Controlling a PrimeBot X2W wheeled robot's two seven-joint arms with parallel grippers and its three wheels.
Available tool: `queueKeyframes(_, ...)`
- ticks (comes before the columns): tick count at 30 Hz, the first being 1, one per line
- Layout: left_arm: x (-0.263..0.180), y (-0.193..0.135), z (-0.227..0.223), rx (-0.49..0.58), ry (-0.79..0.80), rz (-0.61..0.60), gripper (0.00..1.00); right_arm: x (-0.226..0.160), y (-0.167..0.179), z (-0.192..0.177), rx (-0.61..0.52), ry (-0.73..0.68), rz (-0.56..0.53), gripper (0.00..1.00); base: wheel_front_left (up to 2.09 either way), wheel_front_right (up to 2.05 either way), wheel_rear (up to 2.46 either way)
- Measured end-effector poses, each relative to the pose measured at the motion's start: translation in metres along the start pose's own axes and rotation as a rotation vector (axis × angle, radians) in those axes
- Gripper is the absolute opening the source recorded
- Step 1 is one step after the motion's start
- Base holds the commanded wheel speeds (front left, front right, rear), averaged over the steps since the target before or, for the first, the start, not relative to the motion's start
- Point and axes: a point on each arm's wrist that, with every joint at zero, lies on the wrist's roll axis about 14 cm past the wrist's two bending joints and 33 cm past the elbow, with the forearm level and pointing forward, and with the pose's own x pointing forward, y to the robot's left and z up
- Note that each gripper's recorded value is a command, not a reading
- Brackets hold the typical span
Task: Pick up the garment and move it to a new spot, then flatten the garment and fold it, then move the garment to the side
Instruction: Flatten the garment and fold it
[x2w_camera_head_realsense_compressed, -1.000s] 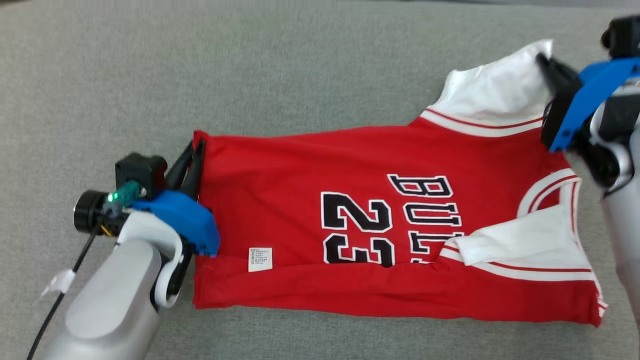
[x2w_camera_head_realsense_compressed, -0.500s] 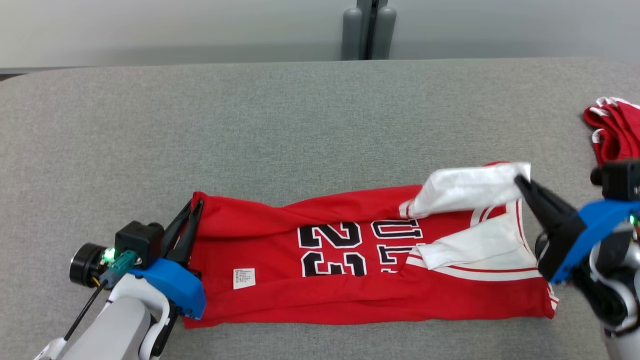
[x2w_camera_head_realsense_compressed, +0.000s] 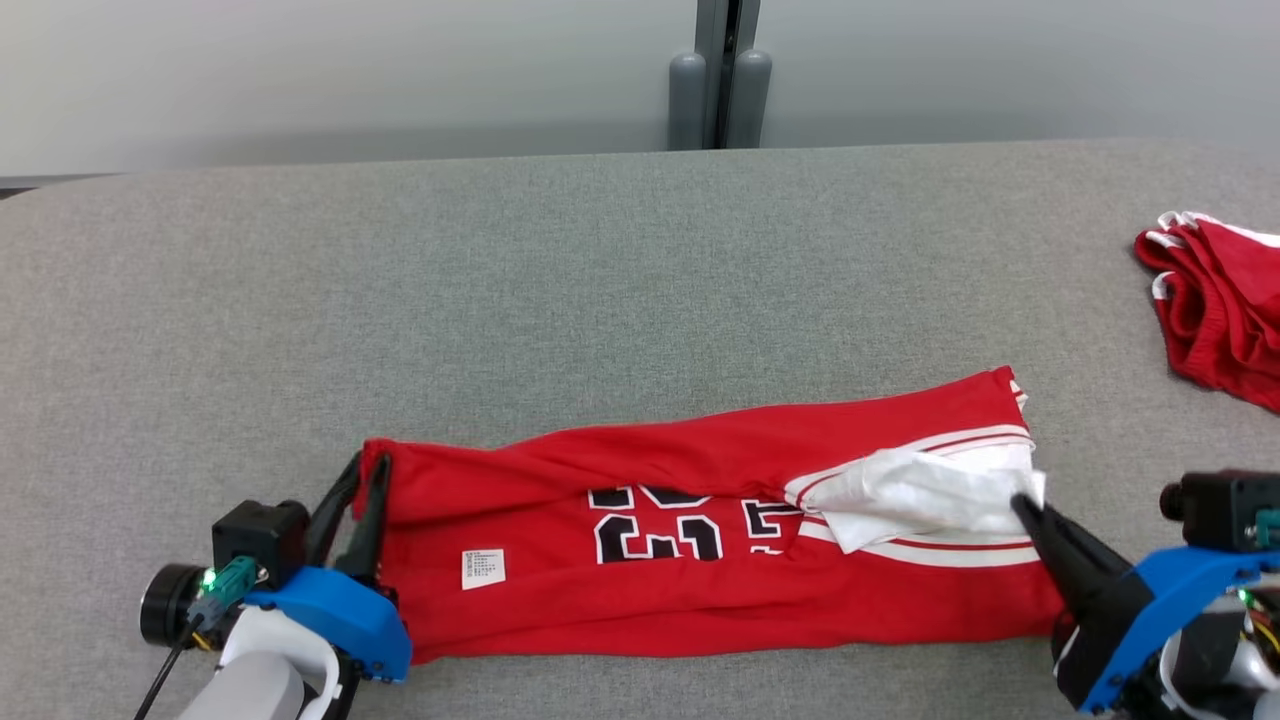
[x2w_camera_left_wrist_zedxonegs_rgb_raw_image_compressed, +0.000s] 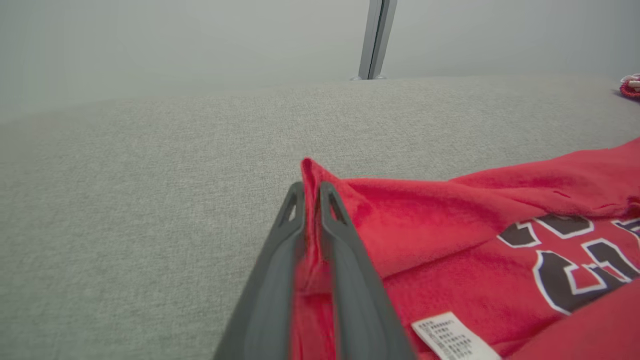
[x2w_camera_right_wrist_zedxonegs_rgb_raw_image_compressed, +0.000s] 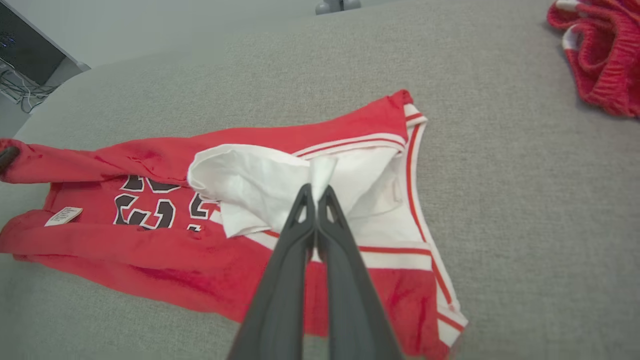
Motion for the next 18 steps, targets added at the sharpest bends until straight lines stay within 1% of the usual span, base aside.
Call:
queueKeyframes(1,-0.002,0.001,-0.001,-0.011,0.001,0.009,1.0,-0.002,-0.001,-0.005,0.008,0.016,-0.008,1.0,0.0,0.0,0.0)
queueKeyframes(4,-0.007,0.006,0.0,-0.067,-0.016,0.059,1.0,-0.01,-0.005,-0.016,0.01,0.049,-0.033,1.0,0.0,0.0,0.0)
queueKeyframes(8,-0.015,0.011,0.011,-0.181,-0.076,0.133,1.0,-0.017,-0.007,-0.016,0.022,0.028,-0.055,1.0,0.0,0.0,0.0)
queueKeyframes(11,-0.022,0.019,0.025,-0.235,-0.142,0.188,1.0,-0.02,-0.01,-0.011,0.031,-0.01,-0.072,1.0,0.0,0.0,0.0)
queueKeyframes(15,-0.032,0.028,0.041,-0.252,-0.215,0.233,1.0,-0.023,-0.018,-0.01,0.043,-0.028,-0.11,1.0,0.0,0.0,0.0)
queueKeyframes(18,-0.034,0.032,0.055,-0.221,-0.262,0.236,1.0,-0.02,-0.029,-0.01,0.049,-0.033,-0.152,1.0,0.0,0.0,0.0)
